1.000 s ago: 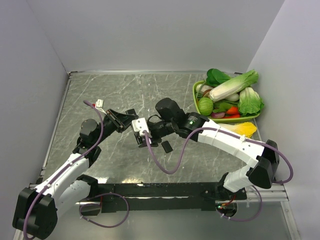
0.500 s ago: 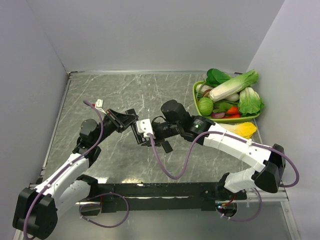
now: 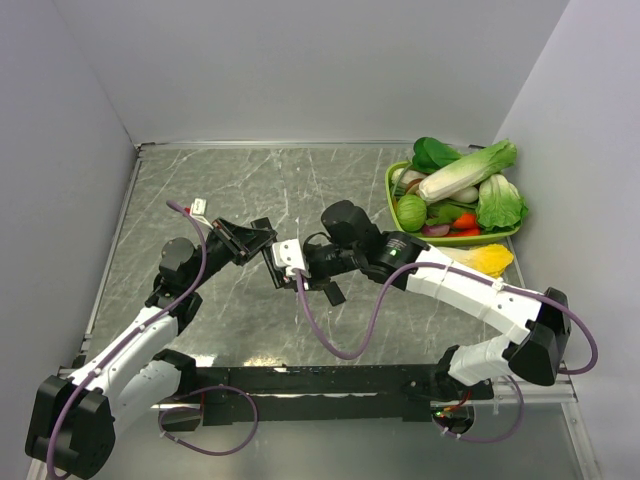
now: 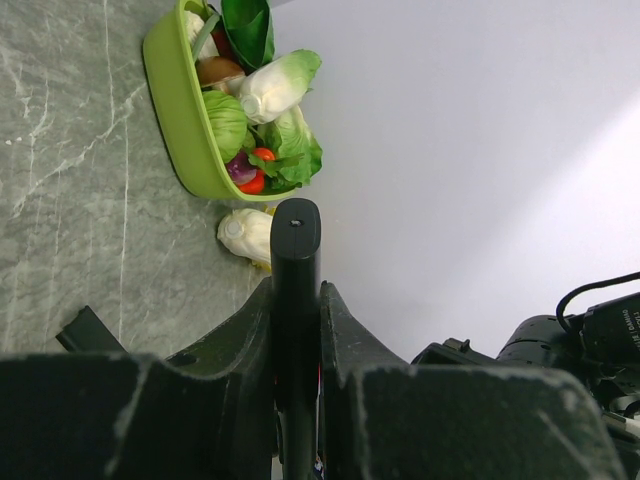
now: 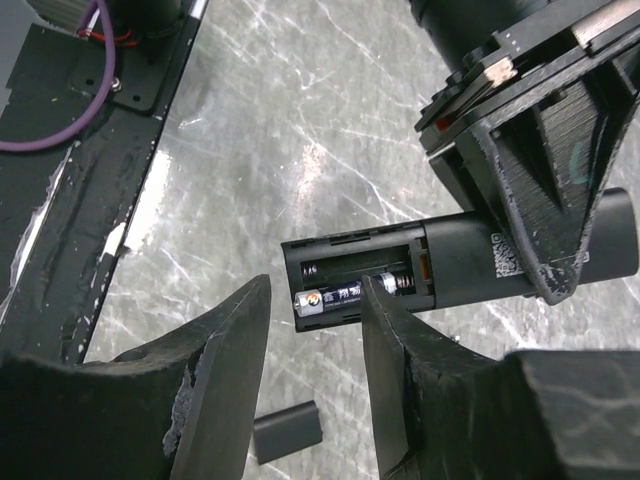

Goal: Load the batteries into the remote control

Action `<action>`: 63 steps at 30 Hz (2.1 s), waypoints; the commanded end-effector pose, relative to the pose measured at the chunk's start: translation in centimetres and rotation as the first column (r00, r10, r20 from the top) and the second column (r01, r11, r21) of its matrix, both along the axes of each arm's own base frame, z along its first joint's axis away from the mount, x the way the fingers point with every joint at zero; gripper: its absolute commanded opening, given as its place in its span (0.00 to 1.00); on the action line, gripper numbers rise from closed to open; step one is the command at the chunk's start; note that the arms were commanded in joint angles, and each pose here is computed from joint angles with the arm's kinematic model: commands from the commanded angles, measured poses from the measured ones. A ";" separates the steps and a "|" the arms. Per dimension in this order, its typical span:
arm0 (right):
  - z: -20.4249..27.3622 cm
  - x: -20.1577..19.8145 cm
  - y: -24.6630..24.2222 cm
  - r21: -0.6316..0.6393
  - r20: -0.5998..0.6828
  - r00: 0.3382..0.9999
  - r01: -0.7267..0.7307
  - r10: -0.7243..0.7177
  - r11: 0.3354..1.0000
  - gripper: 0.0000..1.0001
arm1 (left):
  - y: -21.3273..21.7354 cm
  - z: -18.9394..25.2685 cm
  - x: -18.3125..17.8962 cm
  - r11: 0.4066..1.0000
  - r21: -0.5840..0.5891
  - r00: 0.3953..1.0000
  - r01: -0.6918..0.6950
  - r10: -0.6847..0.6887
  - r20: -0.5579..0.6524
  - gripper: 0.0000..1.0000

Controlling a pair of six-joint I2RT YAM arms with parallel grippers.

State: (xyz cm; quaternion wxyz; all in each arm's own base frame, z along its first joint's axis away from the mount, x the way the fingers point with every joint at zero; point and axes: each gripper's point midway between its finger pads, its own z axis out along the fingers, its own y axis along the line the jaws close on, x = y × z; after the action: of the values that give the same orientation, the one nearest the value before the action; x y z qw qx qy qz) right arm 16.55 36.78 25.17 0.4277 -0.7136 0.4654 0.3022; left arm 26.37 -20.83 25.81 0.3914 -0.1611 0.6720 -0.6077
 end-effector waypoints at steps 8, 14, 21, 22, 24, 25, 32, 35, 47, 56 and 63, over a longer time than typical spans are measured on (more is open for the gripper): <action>-0.3 0.3 0.3 -0.015 0.026 1.000 -0.013 0.013 1.000 0.45 | 0.0 2.8 -0.2 0.999 -0.035 0.997 0.008 -0.005 0.075 0.01; -0.6 0.5 0.5 -0.019 0.028 1.000 -0.008 0.009 1.000 0.43 | 0.0 2.8 -0.3 0.999 -0.034 0.997 0.011 -0.008 0.078 0.01; -1.0 0.9 0.7 -0.028 0.030 1.000 -0.003 0.004 1.000 0.40 | 0.0 3.0 -0.4 0.999 -0.034 0.996 0.017 -0.014 0.088 0.01; -1.2 0.8 0.7 -0.031 0.027 1.000 -0.003 0.004 1.000 0.40 | 0.0 3.0 -0.4 0.999 -0.034 0.996 0.017 -0.014 0.088 0.01; -1.2 0.9 0.8 -0.031 0.028 1.000 -0.001 0.002 1.000 0.38 | 0.0 3.1 -0.4 0.999 -0.036 0.996 0.020 -0.017 0.091 0.01; -1.4 1.0 0.8 -0.035 0.027 1.000 -0.001 0.002 0.999 0.37 | 0.0 3.2 -0.4 0.999 -0.037 0.996 0.019 -0.015 0.092 0.01; -1.7 1.5 1.2 -0.029 0.034 0.999 0.014 -0.013 0.999 0.31 | -0.2 3.6 -0.7 0.998 -0.048 0.994 0.034 -0.029 0.107 0.01; -2.0 1.9 1.3 -0.026 0.043 0.999 0.033 -0.032 0.999 0.28 | -0.2 3.9 -0.8 0.998 -0.054 0.993 0.041 -0.035 0.115 0.01; -5.4 2.9 0.9 -0.093 0.041 0.997 0.076 -0.072 0.993 0.20 | -0.2 4.9 -1.4 0.996 -0.071 0.988 0.056 -0.045 0.144 0.01; -6.7 4.1 -0.8 -0.127 0.017 0.992 0.124 -0.123 0.984 0.20 | -0.2 5.1 -1.5 0.996 -0.066 0.987 0.063 -0.052 0.151 0.01; -5.7 4.1 -0.6 -0.094 0.004 0.992 0.126 -0.126 0.988 0.20 | -0.2 5.1 -1.4 0.996 -0.064 0.987 0.064 -0.054 0.149 0.01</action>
State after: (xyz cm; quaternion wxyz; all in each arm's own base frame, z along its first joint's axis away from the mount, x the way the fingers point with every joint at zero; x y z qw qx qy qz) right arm 18.91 37.44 21.87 0.4285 -0.7099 0.4817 0.2836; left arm 27.16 -20.00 25.07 0.4135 -0.1625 0.6794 -0.5840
